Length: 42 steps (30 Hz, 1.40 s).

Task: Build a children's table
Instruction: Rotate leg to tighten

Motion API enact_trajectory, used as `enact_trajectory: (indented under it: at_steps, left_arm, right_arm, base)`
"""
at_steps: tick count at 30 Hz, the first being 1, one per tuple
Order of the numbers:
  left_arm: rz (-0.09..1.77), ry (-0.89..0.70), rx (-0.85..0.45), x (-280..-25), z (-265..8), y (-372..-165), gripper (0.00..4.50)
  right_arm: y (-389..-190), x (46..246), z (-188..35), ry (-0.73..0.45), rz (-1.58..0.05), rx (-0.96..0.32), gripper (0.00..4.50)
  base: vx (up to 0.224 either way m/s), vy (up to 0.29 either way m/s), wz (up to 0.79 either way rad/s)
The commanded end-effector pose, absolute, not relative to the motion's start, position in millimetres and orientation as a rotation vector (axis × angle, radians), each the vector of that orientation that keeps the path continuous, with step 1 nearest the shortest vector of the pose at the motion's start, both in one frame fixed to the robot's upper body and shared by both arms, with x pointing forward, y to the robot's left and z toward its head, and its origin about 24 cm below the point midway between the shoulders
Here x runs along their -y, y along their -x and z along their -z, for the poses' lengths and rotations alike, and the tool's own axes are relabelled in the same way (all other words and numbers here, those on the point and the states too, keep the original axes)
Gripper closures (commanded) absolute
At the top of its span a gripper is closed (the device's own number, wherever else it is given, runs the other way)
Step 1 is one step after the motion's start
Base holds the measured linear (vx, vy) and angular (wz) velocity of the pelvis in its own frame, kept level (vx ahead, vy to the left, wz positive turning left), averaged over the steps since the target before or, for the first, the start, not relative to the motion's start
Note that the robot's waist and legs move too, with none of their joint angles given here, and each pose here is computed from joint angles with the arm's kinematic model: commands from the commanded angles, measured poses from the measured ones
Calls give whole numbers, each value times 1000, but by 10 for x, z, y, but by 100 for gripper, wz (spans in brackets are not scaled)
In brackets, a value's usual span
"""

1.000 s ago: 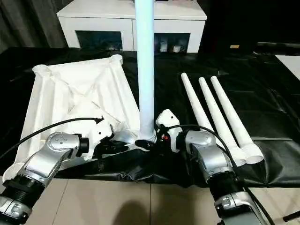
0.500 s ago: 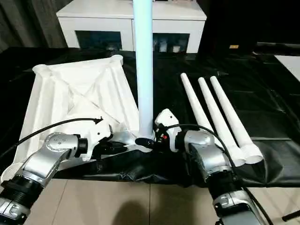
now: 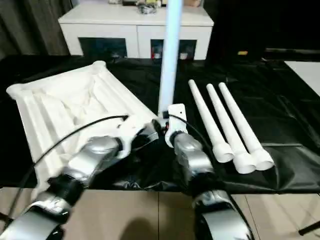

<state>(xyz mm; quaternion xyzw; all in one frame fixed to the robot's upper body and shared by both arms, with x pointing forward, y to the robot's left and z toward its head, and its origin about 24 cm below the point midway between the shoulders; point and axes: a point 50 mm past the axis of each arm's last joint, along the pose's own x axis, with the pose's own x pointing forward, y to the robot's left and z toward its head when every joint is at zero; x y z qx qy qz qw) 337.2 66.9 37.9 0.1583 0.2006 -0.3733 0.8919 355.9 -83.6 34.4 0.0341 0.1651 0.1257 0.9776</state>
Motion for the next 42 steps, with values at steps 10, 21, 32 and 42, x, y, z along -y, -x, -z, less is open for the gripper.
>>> enact_trajectory:
  at_steps: [10, 21, 32, 42]
  left_arm:
    - [840, -394, -346, -919, -391, -3329, 450]
    - [1200, -361, -355, -1149, -408, -2990, 450]
    - [1263, -342, -365, -1203, -433, -2915, 450]
    - [1267, -342, -380, -1224, -431, -2897, 450]
  right_arm:
    - [-3480, 905, -303, -56, -453, -323, 67]
    - [-3182, 1387, -553, 158, -1004, -256, 48]
    - [-3092, 1318, -498, 178, -1137, -309, 91]
    - [-3072, 1312, -455, 172, -1162, -339, 170]
  base:
    - [0, 0, 0]
    - [5, 1, 0]
    - [0, 0, 0]
    - [0, 0, 0]
